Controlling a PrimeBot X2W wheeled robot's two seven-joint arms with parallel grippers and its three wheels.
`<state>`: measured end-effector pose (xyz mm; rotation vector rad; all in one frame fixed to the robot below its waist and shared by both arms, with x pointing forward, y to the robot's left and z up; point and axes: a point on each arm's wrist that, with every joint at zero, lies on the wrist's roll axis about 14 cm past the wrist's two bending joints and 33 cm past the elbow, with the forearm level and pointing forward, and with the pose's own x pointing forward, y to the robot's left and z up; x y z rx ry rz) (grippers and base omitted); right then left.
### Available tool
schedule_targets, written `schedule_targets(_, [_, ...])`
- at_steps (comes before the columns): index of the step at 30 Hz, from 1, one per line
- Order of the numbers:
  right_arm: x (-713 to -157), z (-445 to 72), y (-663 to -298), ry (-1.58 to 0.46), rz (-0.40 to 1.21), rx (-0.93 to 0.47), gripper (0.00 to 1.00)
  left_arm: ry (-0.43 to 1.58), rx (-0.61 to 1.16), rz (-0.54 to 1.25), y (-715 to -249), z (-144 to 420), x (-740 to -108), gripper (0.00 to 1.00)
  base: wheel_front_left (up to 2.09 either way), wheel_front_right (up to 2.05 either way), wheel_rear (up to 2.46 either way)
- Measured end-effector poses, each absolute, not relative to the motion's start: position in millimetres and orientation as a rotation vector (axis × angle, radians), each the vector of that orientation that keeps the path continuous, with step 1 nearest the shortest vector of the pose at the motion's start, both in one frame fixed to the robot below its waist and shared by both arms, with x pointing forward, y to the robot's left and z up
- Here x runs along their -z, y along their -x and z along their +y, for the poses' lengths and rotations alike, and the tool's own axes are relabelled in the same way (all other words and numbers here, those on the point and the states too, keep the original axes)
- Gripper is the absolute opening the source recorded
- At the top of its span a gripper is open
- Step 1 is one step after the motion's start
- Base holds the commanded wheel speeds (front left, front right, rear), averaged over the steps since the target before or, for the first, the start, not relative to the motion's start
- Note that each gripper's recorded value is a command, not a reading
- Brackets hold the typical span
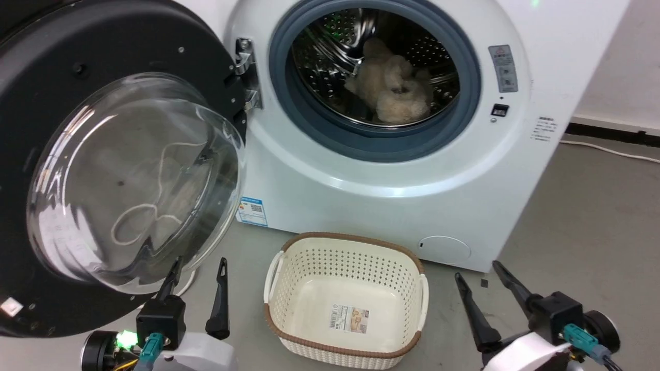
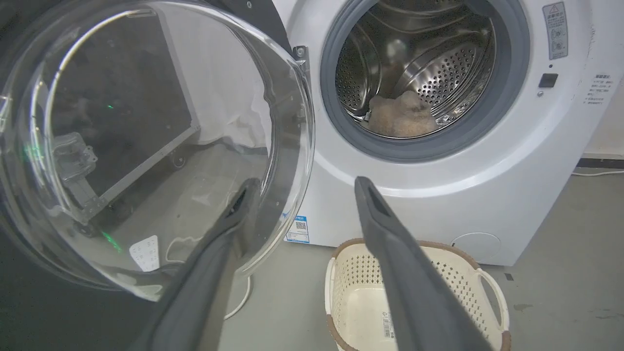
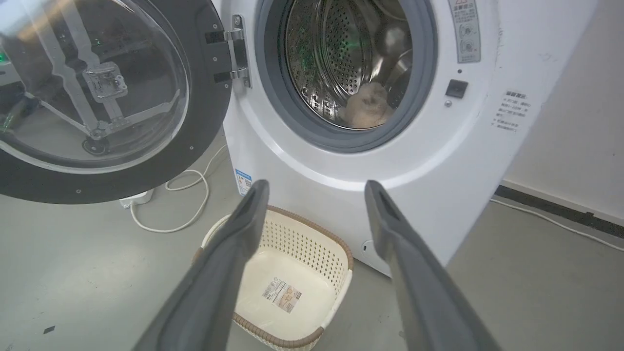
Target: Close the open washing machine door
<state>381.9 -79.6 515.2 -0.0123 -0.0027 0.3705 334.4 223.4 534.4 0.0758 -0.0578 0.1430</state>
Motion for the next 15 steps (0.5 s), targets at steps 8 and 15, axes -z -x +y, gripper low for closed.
schedule_targets(8, [-513,-57,-384,0.007,-0.005,-0.435,1.0,-0.08,-0.189,-0.068,-323,235,-535,1.0,0.0,0.0,0.0])
schedule_targets(15, [-512,-42,-383,-0.004,-0.007,-0.482,1.0,-0.089,-0.22,-0.085,-315,244,-538,1.0,0.0,0.0,0.0])
